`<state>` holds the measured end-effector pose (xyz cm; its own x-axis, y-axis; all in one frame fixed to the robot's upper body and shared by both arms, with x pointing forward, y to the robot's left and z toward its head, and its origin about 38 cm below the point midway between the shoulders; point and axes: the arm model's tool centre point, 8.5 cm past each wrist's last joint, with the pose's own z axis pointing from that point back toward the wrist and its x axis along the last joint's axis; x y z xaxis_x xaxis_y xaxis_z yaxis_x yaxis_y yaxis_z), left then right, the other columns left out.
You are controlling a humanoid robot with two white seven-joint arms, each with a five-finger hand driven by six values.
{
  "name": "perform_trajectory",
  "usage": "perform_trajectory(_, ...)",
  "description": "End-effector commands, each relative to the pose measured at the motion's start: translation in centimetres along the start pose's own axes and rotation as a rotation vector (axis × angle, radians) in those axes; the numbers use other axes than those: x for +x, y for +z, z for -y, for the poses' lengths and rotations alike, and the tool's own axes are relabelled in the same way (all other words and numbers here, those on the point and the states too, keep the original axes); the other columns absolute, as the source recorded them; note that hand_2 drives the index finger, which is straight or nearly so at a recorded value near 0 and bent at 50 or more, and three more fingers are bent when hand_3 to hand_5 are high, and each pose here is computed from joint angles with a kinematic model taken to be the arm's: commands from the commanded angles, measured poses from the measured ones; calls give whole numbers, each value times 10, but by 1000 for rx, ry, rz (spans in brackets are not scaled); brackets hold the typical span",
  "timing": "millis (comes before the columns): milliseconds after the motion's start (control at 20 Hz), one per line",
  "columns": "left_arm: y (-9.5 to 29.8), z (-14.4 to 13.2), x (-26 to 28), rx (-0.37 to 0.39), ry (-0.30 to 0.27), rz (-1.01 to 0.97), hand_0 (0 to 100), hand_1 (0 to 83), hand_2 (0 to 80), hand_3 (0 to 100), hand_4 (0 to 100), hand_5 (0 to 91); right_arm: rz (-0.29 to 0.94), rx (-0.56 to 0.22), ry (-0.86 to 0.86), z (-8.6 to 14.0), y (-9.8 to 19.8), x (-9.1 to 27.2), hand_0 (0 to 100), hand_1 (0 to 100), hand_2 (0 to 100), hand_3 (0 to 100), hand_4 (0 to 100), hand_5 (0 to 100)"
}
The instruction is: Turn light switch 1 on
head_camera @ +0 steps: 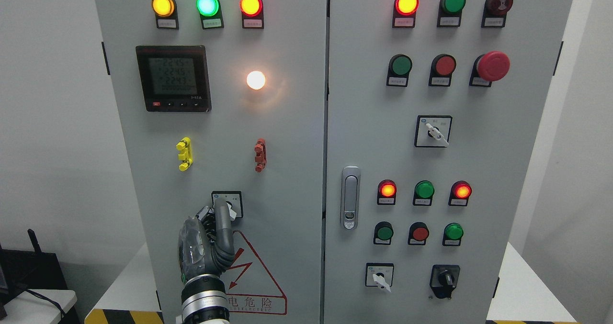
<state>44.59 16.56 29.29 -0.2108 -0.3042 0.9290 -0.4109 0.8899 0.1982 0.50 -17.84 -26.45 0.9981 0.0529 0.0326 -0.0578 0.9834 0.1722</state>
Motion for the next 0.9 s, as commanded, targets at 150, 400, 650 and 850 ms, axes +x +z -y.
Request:
perform_trajectory(150,2,-2,-3,5,3,-5,308,42,555,854,908,867,1,3,-18,0,0,0,120,389,0,0,0,0)
perform_trajectory(400,3,-3,-4,7,5,-7,272,44,555,854,907,867,1,5,-18,0,0,0,120,389,0,0,0,0)
perform_trajectory(650,5,-6,-3,14,14,2,255,46,558,852,907,867,3,3,-18,0,0,0,120,389,0,0,0,0)
perform_trajectory(850,10,-7,-9,17,16,0,249,44,566,855,908,867,1,3,-18,0,0,0,120,389,0,0,0,0)
